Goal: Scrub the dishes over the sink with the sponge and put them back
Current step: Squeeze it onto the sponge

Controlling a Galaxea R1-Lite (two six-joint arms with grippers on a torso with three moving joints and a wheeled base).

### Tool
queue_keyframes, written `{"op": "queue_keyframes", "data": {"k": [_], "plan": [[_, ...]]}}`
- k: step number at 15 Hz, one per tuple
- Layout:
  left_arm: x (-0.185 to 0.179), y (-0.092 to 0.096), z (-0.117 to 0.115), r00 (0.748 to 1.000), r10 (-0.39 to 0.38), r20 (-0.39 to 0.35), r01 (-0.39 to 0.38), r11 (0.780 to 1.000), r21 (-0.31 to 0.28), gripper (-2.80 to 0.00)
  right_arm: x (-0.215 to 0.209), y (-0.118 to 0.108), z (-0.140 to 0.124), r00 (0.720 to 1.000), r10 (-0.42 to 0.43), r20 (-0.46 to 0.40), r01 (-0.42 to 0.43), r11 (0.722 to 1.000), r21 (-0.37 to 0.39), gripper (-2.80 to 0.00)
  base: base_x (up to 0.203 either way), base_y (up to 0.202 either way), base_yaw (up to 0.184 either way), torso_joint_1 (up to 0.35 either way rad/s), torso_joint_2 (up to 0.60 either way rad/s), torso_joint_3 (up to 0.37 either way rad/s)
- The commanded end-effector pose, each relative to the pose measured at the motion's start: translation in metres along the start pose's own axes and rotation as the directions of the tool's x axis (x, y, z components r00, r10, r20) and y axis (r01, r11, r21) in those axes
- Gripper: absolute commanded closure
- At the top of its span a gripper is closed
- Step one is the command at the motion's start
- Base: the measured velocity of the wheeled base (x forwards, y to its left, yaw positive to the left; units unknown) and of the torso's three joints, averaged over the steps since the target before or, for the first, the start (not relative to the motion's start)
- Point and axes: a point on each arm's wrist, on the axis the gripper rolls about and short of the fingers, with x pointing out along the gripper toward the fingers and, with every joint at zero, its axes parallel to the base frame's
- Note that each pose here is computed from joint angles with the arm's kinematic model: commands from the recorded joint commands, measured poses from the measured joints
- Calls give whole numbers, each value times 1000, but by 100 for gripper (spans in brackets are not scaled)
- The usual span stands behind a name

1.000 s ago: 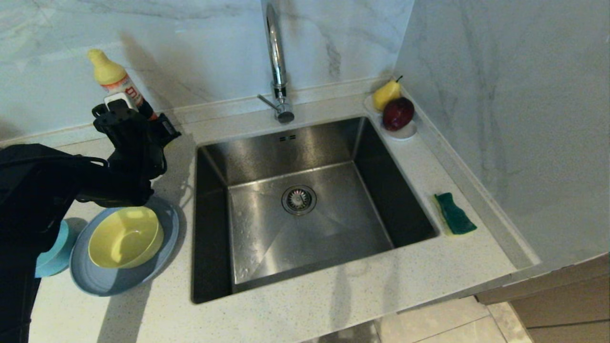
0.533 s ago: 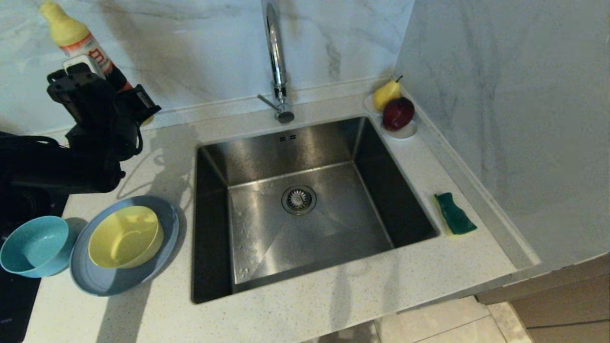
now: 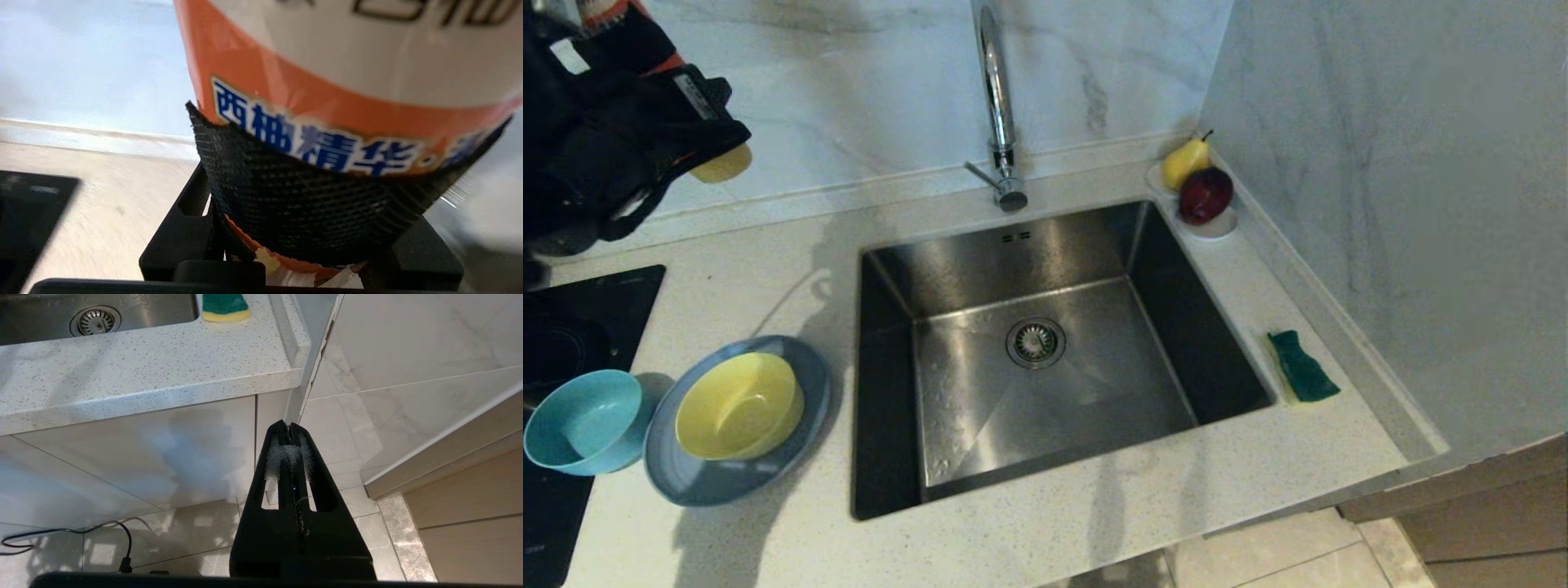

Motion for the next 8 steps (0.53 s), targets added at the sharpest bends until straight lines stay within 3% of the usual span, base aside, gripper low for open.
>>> {"op": "queue_keyframes", "data": {"k": [1,3,5,6,8], "plan": [[-66,-8,48,992,-125,15,125,992,-32,0,0,0,0,1000,1,1,-1,1000,0,0,0,0,0,0,0,0],[-101,-18,56,965,-254,-68,253,967,-22,0,0,0,0,1000,1,1,-1,1000,0,0,0,0,0,0,0,0],[-134,-19,56,908,-387,-160,391,920,-6,0,0,0,0,1000,1,1,-1,1000,0,0,0,0,0,0,0,0],[-146,-15,54,881,-432,-193,446,895,30,0,0,0,0,1000,1,1,-1,1000,0,0,0,0,0,0,0,0],[-157,-9,57,848,-493,-194,514,855,70,0,0,0,0,1000,1,1,-1,1000,0,0,0,0,0,0,0,0]]}}
